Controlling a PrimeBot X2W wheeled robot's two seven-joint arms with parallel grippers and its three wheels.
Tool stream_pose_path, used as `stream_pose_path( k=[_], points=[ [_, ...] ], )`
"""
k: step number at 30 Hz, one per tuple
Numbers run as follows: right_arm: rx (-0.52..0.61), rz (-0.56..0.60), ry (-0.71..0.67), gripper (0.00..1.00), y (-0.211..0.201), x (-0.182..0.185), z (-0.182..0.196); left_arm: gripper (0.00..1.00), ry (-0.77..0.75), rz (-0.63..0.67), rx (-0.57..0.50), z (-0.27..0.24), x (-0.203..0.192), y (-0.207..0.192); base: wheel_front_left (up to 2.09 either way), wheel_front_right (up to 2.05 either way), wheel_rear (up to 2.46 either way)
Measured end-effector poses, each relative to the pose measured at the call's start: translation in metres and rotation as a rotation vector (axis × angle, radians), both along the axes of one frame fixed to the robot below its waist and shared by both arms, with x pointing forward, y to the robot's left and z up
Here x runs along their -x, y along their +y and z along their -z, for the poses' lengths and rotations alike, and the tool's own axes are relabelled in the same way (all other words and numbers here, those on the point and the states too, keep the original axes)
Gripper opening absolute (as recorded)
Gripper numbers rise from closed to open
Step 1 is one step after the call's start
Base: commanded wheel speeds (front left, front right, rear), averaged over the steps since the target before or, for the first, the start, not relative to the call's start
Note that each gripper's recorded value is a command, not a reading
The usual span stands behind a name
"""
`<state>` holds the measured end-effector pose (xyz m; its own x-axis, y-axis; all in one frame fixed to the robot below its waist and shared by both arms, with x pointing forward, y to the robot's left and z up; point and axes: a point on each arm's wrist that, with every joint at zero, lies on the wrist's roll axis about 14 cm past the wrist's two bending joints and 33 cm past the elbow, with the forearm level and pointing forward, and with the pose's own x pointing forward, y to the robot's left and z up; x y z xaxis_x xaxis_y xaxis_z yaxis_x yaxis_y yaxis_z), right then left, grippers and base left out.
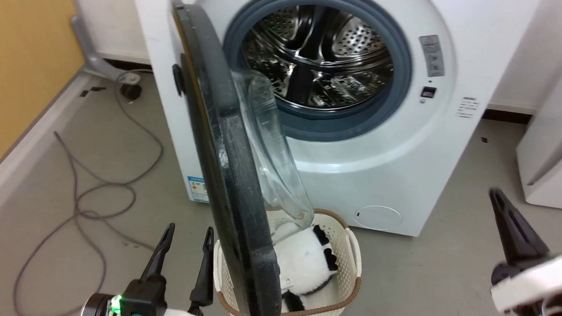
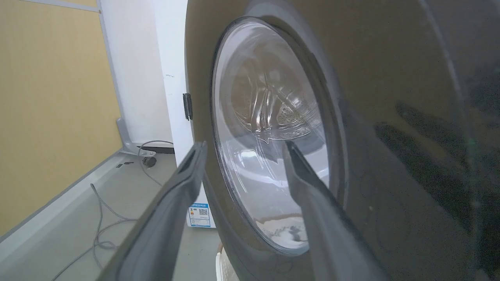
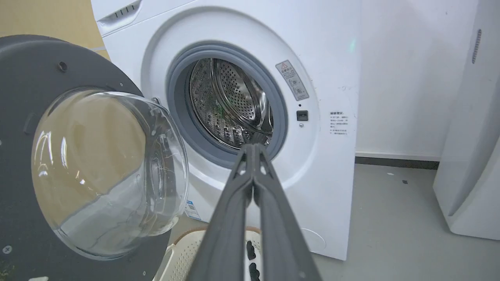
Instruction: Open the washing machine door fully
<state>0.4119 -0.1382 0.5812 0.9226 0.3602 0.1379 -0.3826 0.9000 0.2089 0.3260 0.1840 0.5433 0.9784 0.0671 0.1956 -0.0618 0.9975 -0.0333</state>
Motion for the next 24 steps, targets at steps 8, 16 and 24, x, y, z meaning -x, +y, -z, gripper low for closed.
stream_pose_path(
  k=[8, 16, 24],
  points=[
    [0.027, 0.184, 0.005, 0.00, -0.035, 0.031, 0.033, 1.00, 0.015, 0.051, 0.000, 0.005, -0.004, -0.011, 0.00, 0.00, 0.00],
    [0.048, 0.288, 0.089, 1.00, -0.050, 0.063, 0.072, 1.00, 0.038, 0.081, 0.000, 0.012, -0.004, -0.016, 0.00, 0.00, 0.00],
    [0.062, 0.301, 0.105, 1.00, -0.046, 0.073, 0.085, 1.00, 0.062, 0.091, 0.002, 0.020, -0.001, -0.018, 0.00, 0.00, 0.00]
  ],
)
